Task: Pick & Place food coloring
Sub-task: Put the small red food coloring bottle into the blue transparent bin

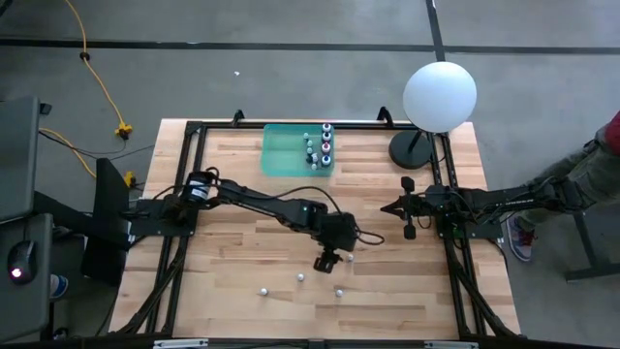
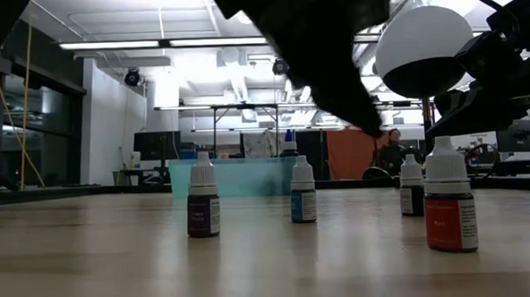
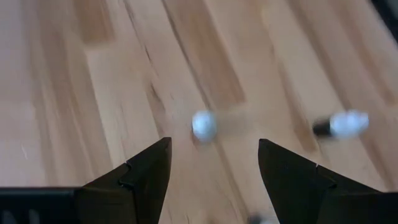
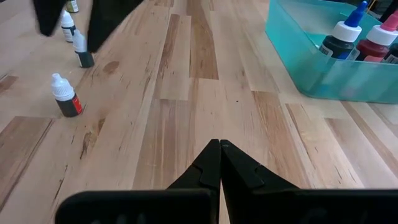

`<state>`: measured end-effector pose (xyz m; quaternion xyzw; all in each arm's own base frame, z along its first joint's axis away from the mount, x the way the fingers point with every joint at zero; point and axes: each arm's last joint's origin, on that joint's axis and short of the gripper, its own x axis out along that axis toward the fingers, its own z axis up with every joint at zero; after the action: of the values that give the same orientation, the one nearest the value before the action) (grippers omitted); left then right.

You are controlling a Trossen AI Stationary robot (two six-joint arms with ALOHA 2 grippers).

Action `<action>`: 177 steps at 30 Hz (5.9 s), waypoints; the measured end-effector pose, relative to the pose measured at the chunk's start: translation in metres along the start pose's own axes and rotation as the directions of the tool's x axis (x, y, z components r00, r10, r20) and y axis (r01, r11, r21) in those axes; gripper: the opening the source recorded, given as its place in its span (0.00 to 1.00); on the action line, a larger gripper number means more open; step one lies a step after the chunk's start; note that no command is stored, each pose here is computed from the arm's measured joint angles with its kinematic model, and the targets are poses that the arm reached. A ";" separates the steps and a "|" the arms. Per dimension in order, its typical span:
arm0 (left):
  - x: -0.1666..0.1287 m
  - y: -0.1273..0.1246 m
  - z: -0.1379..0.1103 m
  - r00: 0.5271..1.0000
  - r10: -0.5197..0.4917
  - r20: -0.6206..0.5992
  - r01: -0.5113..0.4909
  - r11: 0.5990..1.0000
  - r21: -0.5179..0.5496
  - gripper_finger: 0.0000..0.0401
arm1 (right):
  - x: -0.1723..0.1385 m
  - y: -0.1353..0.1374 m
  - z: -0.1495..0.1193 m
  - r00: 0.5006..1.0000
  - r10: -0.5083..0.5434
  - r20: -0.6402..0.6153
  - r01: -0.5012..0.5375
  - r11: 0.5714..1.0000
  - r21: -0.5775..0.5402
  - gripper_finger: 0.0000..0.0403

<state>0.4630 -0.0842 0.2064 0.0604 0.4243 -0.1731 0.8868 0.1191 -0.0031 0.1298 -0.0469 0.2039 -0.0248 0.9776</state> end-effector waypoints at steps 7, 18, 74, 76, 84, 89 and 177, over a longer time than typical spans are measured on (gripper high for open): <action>0.021 0.000 0.002 1.000 0.020 0.020 -0.020 1.000 0.009 0.58 | 0.000 0.000 0.000 1.000 -0.001 0.003 0.001 1.000 0.000 0.00; 0.036 0.000 -0.001 0.999 0.036 0.024 -0.037 0.999 0.009 0.58 | 0.000 0.000 0.000 1.000 -0.001 0.002 0.001 1.000 0.000 0.00; 0.045 0.002 -0.002 0.999 0.042 0.003 -0.042 0.998 -0.046 0.08 | 0.000 0.000 0.000 1.000 -0.001 0.002 0.001 1.000 0.000 0.00; 0.043 0.002 0.002 0.999 0.030 0.020 -0.029 0.999 -0.044 0.08 | 0.000 0.000 0.000 1.000 -0.001 0.003 0.001 1.000 0.000 0.00; 0.030 0.008 0.017 0.998 0.036 0.042 -0.034 0.998 -0.052 0.09 | 0.000 0.000 0.000 1.000 -0.001 0.002 0.001 1.000 0.000 0.00; 0.006 0.021 0.035 0.998 0.056 0.027 -0.053 0.995 -0.088 0.09 | 0.000 0.000 0.000 1.000 -0.001 0.003 0.001 1.000 0.000 0.00; -0.095 0.176 -0.162 0.731 0.595 -0.334 -0.578 0.281 -0.766 0.09 | 0.000 0.000 0.000 1.000 -0.001 0.003 0.001 1.000 0.000 0.00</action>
<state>0.3528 0.1456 0.1706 -0.2185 0.3918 0.3873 0.8054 0.1193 -0.0031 0.1301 -0.0468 0.2026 -0.0252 0.9778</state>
